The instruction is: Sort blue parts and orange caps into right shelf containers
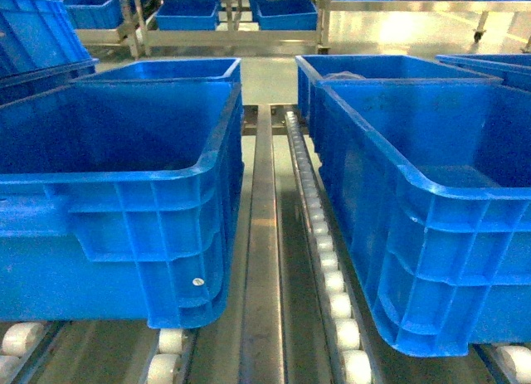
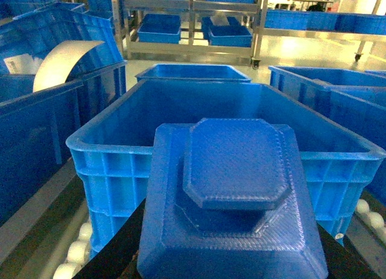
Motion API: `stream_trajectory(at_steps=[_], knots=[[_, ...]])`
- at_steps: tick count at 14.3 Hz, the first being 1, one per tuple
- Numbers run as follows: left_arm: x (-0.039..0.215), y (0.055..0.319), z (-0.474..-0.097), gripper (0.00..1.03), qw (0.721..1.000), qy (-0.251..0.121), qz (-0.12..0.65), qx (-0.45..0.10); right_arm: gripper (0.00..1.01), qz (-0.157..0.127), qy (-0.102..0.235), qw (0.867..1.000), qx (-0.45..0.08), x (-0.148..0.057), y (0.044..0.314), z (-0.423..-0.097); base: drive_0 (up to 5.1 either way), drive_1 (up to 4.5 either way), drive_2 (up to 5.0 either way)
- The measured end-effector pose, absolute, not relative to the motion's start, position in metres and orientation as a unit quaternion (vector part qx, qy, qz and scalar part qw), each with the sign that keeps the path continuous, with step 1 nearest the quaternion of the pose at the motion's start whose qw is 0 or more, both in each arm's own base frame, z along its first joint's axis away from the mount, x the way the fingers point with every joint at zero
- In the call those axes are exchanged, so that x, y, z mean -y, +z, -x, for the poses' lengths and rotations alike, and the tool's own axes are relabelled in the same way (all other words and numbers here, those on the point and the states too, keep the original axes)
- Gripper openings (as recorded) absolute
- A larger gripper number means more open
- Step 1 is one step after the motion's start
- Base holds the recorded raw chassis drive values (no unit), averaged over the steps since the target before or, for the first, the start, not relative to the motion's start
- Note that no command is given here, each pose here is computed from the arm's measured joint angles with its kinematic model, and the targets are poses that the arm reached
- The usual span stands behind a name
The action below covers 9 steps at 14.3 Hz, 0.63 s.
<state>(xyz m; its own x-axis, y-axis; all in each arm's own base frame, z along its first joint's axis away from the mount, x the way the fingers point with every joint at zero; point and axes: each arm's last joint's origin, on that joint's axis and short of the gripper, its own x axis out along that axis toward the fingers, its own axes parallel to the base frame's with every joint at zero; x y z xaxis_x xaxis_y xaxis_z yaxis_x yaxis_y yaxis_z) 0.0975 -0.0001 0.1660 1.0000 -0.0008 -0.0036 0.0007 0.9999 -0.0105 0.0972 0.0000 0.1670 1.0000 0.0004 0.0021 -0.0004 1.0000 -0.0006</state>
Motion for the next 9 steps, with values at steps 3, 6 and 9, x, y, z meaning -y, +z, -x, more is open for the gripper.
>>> stream_trajectory(at_steps=[3, 6, 9], knots=[[0.0001, 0.1659, -0.0975, 0.41, 1.000, 0.000, 0.005, -0.002, 0.43, 0.000, 0.000, 1.000, 0.001, 0.0000, 0.1670, -0.0972, 0.0, 0.00, 0.0], [0.0001, 0.1660, -0.0975, 0.41, 1.000, 0.000, 0.005, -0.002, 0.43, 0.000, 0.000, 1.000, 0.001, 0.0000, 0.1670, -0.0972, 0.0, 0.00, 0.0], [0.0001, 0.1660, -0.0975, 0.41, 1.000, 0.000, 0.005, -0.002, 0.43, 0.000, 0.000, 1.000, 0.001, 0.0000, 0.1670, -0.0972, 0.0, 0.00, 0.0]])
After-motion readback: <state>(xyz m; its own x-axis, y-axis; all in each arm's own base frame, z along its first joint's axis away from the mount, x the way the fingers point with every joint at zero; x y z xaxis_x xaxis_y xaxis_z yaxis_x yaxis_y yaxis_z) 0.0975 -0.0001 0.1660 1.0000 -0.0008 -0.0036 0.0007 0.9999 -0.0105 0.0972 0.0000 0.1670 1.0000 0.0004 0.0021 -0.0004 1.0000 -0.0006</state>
